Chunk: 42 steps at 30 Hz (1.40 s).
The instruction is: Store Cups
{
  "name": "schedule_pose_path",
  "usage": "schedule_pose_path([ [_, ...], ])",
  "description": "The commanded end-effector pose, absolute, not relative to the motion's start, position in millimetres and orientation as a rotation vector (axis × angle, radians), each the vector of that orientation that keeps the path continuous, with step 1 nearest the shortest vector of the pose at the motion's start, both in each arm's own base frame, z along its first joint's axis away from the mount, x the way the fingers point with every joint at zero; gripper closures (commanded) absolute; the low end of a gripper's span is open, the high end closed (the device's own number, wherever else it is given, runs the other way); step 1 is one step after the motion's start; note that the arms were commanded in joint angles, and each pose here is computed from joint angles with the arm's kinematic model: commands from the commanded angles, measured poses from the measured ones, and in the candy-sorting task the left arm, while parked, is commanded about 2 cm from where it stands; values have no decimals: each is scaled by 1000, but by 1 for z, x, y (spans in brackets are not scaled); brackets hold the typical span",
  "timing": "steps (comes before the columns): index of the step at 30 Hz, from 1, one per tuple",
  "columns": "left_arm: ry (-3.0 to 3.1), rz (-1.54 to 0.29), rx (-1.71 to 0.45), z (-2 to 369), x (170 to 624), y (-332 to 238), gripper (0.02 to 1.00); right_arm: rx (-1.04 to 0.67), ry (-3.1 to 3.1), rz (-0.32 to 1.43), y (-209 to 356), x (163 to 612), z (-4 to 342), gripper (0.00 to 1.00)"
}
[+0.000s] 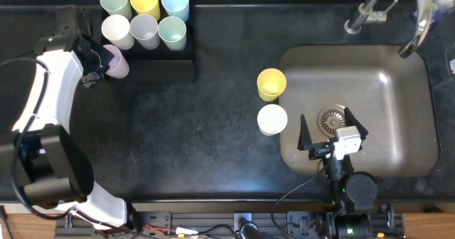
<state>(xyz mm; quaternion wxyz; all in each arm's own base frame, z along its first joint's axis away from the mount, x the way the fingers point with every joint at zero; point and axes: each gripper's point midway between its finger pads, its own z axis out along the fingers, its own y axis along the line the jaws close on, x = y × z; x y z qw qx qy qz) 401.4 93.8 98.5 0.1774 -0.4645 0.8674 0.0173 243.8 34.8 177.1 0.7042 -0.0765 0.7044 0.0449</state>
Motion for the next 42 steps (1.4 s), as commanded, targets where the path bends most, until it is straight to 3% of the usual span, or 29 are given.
schedule_pose_path([
  [1,2466,62,-1305,95,404,92,415,-170,1567,109,36,244,174,5],
  [2,2466,62,-1305,95,404,92,215,-170,1567,109,36,244,174,5],
  [4,2469,64,-1306,95,402,92,23,-170,1567,109,36,244,174,3],
  [10,2441,48,-1293,123,391,90,20,-170,1567,109,36,244,174,5],
  [15,2414,-3,-1197,170,375,68,20,-170,1567,109,36,244,174,5],
  [21,2472,-157,-701,212,380,-38,20,-170,1567,109,36,244,174,5],
  [25,2501,-246,-407,203,381,-144,20,-170,1567,109,36,244,174,3],
  [31,2596,-437,-291,163,358,-262,20,-170,1567,109,36,244,174,7],
  [42,2728,-436,-203,133,360,-310,20,-170,1567,109,36,244,174,3],
])
